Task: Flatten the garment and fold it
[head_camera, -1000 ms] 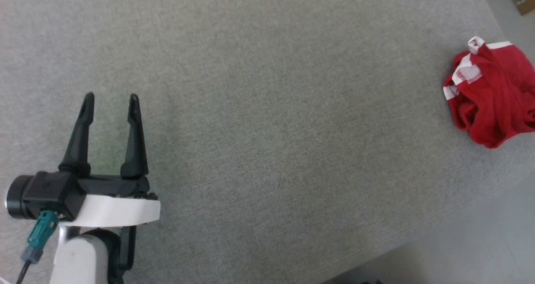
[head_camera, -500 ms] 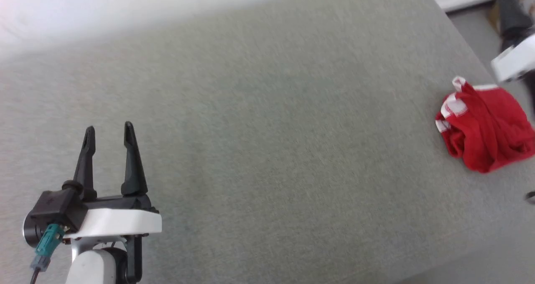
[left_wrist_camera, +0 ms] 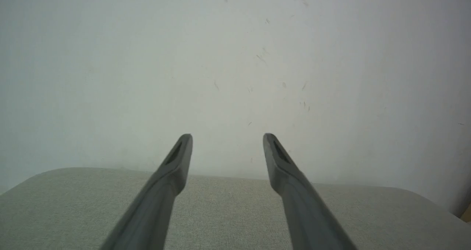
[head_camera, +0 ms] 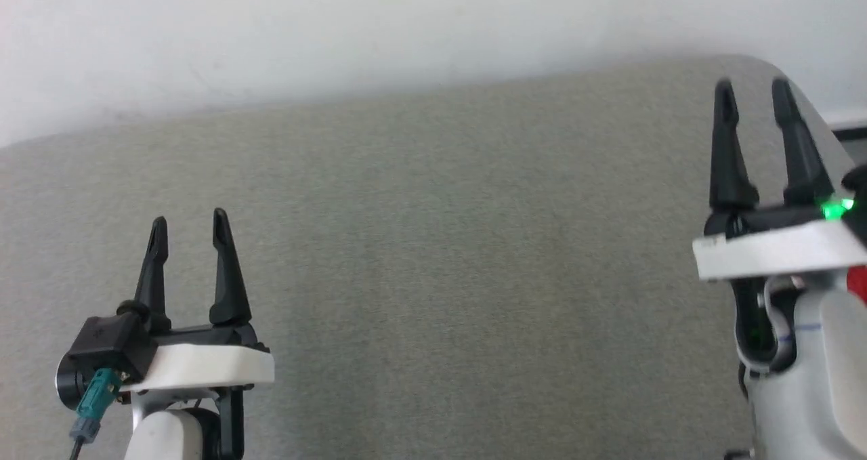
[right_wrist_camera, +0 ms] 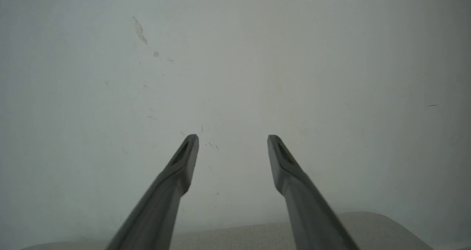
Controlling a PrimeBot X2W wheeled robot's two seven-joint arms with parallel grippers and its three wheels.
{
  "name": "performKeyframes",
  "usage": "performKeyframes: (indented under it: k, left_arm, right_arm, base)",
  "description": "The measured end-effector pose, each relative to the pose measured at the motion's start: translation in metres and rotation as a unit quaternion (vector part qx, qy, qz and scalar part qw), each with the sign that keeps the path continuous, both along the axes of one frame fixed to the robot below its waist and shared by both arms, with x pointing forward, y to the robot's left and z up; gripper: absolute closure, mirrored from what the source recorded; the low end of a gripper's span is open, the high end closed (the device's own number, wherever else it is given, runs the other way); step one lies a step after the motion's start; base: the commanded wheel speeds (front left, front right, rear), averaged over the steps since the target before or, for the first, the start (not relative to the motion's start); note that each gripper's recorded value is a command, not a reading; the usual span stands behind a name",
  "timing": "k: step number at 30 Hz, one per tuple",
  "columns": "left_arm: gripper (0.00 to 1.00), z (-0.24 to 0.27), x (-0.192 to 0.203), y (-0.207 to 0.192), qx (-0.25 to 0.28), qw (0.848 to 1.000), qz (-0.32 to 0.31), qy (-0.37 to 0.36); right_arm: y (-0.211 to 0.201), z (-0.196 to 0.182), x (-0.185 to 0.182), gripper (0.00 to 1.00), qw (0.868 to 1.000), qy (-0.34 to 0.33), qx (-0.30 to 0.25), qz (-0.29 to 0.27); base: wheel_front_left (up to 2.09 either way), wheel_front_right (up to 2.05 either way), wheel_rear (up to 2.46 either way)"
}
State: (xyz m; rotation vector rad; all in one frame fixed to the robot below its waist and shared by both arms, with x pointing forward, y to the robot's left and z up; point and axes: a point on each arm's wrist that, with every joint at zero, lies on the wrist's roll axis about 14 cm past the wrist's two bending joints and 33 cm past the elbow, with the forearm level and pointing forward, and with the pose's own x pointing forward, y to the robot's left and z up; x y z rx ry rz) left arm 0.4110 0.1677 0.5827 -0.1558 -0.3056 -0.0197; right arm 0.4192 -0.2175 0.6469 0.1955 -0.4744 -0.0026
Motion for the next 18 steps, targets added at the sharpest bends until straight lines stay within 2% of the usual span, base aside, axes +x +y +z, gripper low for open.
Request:
performKeyframes:
  k: [7,18]
  left_arm:
    - [0.00,0.009,-0.019,0.022,0.000,0.999,0.038,-0.012]
    - [0.00,-0.003,-0.032,0.032,-0.013,0.998,0.063,0.008]
  right_arm:
    - [0.024,-0.037,-0.019,0.00,0.999,0.041,0.012,0.033]
    - [0.039,-0.069,-0.041,0.00,0.995,0.081,0.007,0.051]
  base:
    - [0.00,0.00,0.00]
    - [0.00,0.00,0.00]
